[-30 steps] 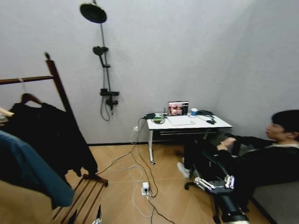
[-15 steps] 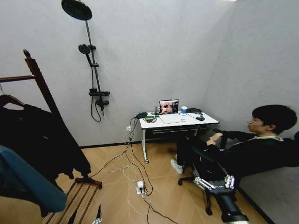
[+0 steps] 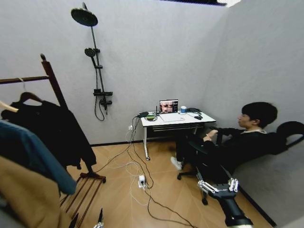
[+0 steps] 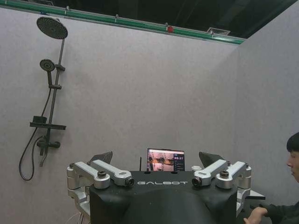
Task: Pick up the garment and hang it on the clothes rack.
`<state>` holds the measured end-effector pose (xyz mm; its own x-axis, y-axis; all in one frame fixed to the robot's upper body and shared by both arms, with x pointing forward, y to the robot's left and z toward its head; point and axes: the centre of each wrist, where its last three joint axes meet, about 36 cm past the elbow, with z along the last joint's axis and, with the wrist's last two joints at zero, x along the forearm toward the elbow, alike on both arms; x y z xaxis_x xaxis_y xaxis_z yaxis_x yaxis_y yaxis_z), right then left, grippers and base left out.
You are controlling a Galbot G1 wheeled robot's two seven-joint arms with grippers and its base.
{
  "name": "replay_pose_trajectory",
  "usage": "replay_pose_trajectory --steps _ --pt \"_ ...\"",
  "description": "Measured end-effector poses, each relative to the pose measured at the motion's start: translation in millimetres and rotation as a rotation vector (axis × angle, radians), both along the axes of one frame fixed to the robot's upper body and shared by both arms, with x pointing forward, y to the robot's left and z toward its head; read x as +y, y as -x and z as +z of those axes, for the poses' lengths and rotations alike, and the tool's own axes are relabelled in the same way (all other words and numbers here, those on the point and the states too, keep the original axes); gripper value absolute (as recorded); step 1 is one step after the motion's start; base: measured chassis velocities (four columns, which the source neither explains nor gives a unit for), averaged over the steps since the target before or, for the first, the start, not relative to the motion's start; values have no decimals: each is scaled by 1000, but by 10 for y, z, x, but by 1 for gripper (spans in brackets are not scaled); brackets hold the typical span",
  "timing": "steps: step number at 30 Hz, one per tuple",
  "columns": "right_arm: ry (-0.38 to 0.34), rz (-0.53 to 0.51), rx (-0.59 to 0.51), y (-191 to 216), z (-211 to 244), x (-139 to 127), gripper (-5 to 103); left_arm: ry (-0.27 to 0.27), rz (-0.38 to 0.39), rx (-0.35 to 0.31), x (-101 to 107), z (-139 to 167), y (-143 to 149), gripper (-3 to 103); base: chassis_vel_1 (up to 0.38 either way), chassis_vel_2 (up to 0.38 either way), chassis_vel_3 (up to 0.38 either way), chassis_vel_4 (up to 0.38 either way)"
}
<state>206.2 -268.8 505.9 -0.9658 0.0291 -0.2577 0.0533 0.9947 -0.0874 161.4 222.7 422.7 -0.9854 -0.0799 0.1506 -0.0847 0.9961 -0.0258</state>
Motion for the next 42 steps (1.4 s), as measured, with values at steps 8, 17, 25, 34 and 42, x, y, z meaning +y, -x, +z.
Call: replay_pose_trajectory --steps 8,17,25,34,42 --pt "0 0 0 0 0 0 100 0 0 0 1 0 0 100 369 -359 -352 349" --pt "0 0 0 0 -1 0 100 0 0 0 0 0 0 100 360 -353 -362 358" --pt "0 0 0 0 -1 0 100 0 0 0 0 0 0 100 343 -356 -339 340" --pt "0 0 0 0 -1 0 100 0 0 0 -1 0 0 100 159 -109 -173 174" --pt "0 0 0 -1 0 0 100 0 0 0 0 0 0 100 -34 50 97 -1"
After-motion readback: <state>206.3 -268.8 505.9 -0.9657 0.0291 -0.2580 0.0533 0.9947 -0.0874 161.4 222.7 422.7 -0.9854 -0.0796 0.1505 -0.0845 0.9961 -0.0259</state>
